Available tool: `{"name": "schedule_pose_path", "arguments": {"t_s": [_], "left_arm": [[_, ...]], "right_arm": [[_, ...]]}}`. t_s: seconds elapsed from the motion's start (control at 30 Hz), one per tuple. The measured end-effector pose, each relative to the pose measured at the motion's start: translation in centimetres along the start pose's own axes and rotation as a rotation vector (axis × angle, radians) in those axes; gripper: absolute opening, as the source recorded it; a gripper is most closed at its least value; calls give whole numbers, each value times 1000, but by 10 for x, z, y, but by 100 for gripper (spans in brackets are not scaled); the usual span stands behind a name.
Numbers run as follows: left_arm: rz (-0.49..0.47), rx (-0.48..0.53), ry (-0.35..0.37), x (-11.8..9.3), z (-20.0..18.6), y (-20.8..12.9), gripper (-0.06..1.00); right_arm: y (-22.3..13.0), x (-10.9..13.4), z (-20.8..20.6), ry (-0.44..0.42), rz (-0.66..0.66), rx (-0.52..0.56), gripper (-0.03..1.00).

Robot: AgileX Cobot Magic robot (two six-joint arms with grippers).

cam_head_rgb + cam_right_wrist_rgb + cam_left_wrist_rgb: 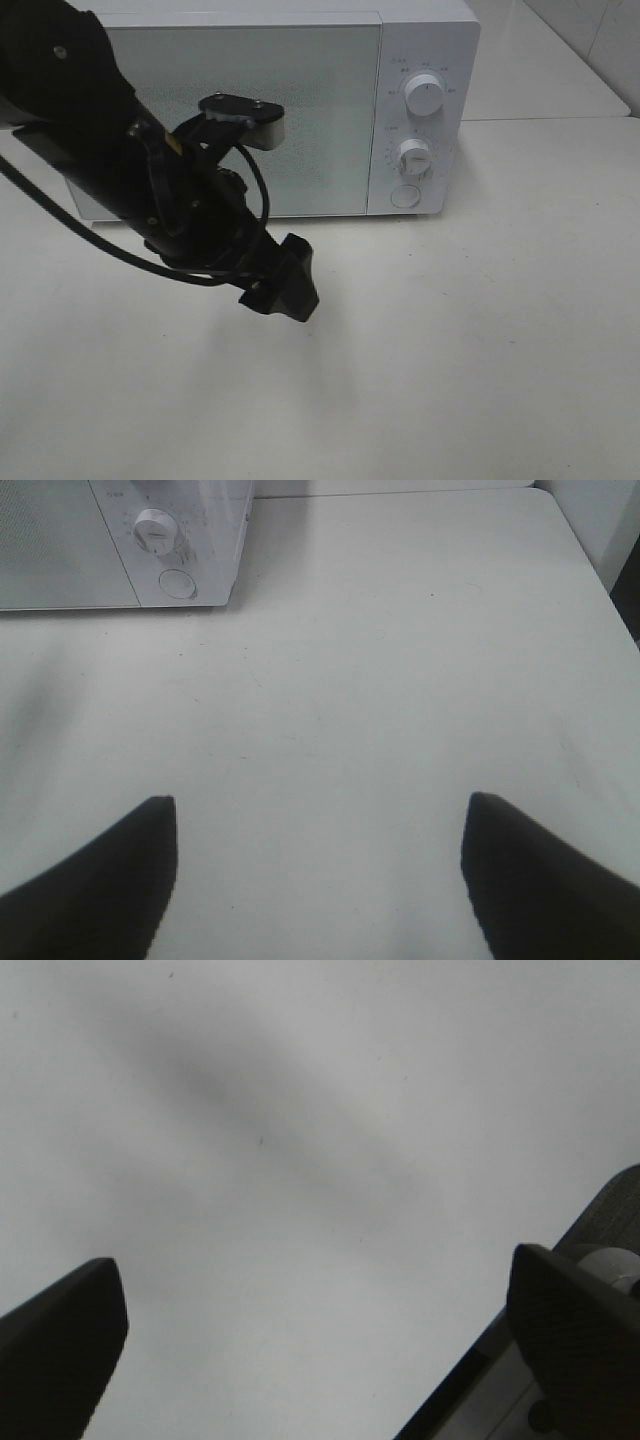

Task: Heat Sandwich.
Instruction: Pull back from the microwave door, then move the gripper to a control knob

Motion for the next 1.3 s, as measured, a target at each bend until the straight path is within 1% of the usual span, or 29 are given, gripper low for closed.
{"name": "schedule_pose_path", "arguments": {"t_s": [0.07,0.13,0.23,0.27,0.3,0.37,0.4,0.43,0.47,0.57,0.6,0.63,0.7,0.73,0.77,0.87,0.9,0.97,1.03,1.07,1.1,1.23,1.27,1.3], "left_arm": [[-18,11,2,4,-3,-1,97],[-74,40,13,19,-13,-4,97],[-126,64,27,36,-24,-7,97],[-126,64,27,36,-24,-7,97],[-158,83,43,48,-30,-10,97],[-192,96,62,60,-36,-12,97],[-206,103,75,65,-40,-14,97],[-206,103,75,65,-40,-14,97],[-233,111,104,76,-48,-17,97],[-274,106,157,95,-62,-20,97],[-274,106,157,95,-62,-20,97],[-306,101,195,108,-73,-22,97],[-341,89,237,122,-84,-25,97],[-374,82,272,135,-96,-28,97],[-374,82,272,135,-96,-28,97],[-420,64,312,151,-114,-34,97],[-448,54,333,159,-126,-38,97],[-460,46,342,162,-132,-41,97],[-487,22,362,170,-145,-44,97],[-516,-6,378,176,-159,-48,97],[-516,-6,378,176,-159,-48,97],[-559,-70,402,183,-183,-54,97],[-559,-70,402,183,-183,-54,97],[-571,-107,416,184,-194,-59,97]], "right_arm": [[0,0,0,0,0,0,76],[0,0,0,0,0,0,76],[0,0,0,0,0,0,76],[0,0,0,0,0,0,76],[0,0,0,0,0,0,76],[0,0,0,0,0,0,76],[0,0,0,0,0,0,76],[0,0,0,0,0,0,76],[0,0,0,0,0,0,76],[0,0,0,0,0,0,76],[0,0,0,0,0,0,76],[0,0,0,0,0,0,76],[0,0,0,0,0,0,76],[0,0,0,0,0,0,76],[0,0,0,0,0,0,76],[0,0,0,0,0,0,76],[0,0,0,0,0,0,76],[0,0,0,0,0,0,76],[0,0,0,0,0,0,76],[0,0,0,0,0,0,76],[0,0,0,0,0,0,76],[0,0,0,0,0,0,76],[0,0,0,0,0,0,76],[0,0,0,0,0,0,76]]}}
Point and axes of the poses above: a point on each arm's last joint axis where the gripper is mounted, z pointing out along that axis toward the gripper, x along the wrist's bending axis when the last joint is at zero, y = z × x, the point moved 9 cm from there along z, pointing out along that axis toward the gripper, and after that the axes turned 14 degrees about -z, right-handed, at the moved point
